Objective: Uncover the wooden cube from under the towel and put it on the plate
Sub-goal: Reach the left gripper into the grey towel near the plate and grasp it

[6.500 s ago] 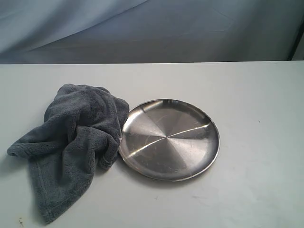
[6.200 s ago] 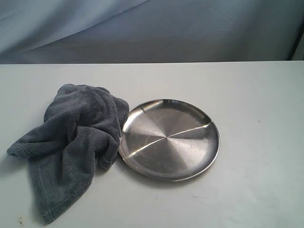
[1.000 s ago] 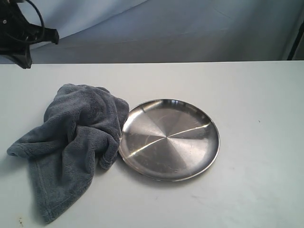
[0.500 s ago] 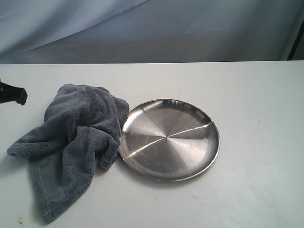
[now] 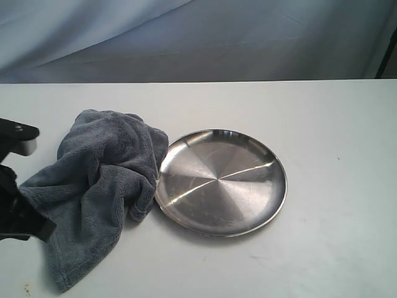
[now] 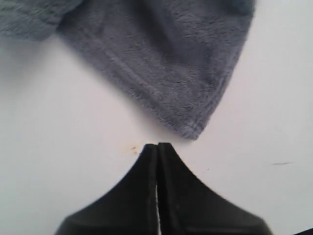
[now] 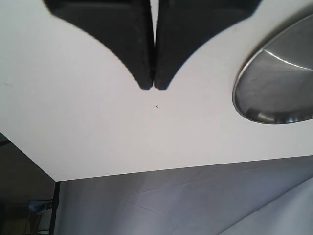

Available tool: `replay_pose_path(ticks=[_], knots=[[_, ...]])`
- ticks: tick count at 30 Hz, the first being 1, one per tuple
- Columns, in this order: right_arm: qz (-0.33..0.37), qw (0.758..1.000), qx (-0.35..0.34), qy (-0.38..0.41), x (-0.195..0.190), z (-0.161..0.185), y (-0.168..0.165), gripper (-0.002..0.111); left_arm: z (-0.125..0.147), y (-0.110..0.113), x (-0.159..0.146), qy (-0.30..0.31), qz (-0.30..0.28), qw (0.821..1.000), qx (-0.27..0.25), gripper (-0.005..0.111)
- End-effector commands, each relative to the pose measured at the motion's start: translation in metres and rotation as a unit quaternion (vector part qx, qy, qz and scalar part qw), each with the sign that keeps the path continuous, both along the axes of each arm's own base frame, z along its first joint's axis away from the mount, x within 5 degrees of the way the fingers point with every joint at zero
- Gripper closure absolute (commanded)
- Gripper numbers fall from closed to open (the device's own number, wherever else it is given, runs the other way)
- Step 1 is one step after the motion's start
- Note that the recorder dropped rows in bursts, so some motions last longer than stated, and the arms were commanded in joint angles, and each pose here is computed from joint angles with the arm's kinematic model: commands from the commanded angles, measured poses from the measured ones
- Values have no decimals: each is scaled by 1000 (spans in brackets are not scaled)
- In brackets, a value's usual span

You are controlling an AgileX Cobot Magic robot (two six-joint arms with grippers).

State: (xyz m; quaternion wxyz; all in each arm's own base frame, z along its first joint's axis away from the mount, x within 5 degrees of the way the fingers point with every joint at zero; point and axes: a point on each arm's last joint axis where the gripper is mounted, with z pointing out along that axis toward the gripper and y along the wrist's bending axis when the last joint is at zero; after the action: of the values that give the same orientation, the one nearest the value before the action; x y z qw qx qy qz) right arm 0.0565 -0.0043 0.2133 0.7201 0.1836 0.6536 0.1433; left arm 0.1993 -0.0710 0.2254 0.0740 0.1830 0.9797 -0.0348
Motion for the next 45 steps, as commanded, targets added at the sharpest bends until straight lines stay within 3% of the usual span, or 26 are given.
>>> replay_pose_path(ticks=[1, 4, 8, 14, 17, 21, 25, 29, 33, 40, 45], knots=[[3, 1000, 5, 3, 0, -2, 0, 105, 2, -31, -8, -45, -77, 996, 0, 107], [3, 1000, 5, 3, 0, -2, 0, 105, 3, -52, -13, -70, -82, 994, -26, 107], [3, 1000, 5, 3, 0, -2, 0, 105, 8, -78, -18, -133, -140, 980, -55, 107], [3, 1000, 5, 3, 0, -2, 0, 105, 6, -94, -8, -192, -155, 965, -84, 106], [3, 1000, 5, 3, 0, -2, 0, 105, -5, -99, 1, -196, -165, 964, -65, 105], [3, 1000, 5, 3, 0, -2, 0, 105, -16, -105, 19, -179, -175, 968, -4, 105], [3, 1000, 5, 3, 0, -2, 0, 105, -26, -112, 36, -142, -137, 979, 43, 105], [3, 1000, 5, 3, 0, -2, 0, 105, -35, -123, 50, -125, -126, 983, 58, 104], [3, 1000, 5, 3, 0, -2, 0, 105, -42, -132, 60, -118, -116, 984, 60, 89], [3, 1000, 5, 3, 0, -2, 0, 105, -54, -140, 69, -121, -122, 984, 55, 44], [3, 1000, 5, 3, 0, -2, 0, 105, -72, -145, 75, -123, -128, 982, 59, 39]])
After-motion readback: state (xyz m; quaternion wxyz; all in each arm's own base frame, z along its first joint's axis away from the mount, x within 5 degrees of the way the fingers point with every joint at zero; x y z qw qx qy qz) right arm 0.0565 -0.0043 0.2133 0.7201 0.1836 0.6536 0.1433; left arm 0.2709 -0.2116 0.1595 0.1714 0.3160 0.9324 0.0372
